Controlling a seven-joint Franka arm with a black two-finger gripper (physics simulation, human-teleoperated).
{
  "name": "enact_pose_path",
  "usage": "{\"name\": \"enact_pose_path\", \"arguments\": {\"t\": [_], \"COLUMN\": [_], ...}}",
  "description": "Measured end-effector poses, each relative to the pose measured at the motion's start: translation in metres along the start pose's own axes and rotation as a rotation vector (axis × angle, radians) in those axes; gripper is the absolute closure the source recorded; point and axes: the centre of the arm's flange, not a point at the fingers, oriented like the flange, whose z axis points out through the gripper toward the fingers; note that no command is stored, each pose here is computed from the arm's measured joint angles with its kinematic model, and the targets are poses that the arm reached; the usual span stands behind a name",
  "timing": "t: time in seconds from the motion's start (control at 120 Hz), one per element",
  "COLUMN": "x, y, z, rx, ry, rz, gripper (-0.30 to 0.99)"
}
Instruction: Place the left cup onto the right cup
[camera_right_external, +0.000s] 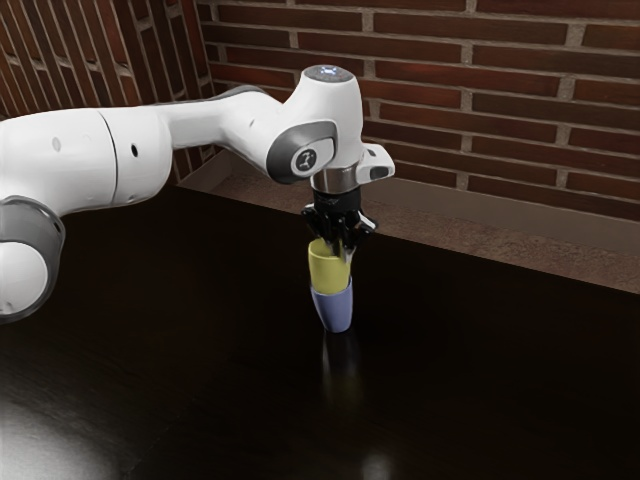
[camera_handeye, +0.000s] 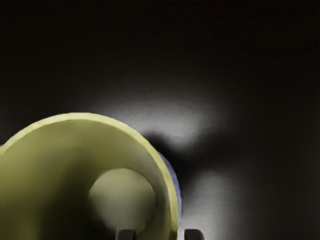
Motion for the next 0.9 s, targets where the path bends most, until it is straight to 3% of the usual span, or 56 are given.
{"name": "enact_pose_path", "arguments": {"t": [0.175,0.333,0.558,0.9], "x": [0.0001,0.0002,0.0004,0.0005], "y": [0.0006,0.0009,0.0003,0.0004], "z": [0.0008,-0.0003,-0.0001,-0.0008], "rx": [-0.002,-0.003,-0.003,-0.003], "ry": [0.0,0.002,0.002,0.003], "rz": [0.003,0.005,0.007,0.01], "gripper": [0.3,0.14,0.05,0.01]}}
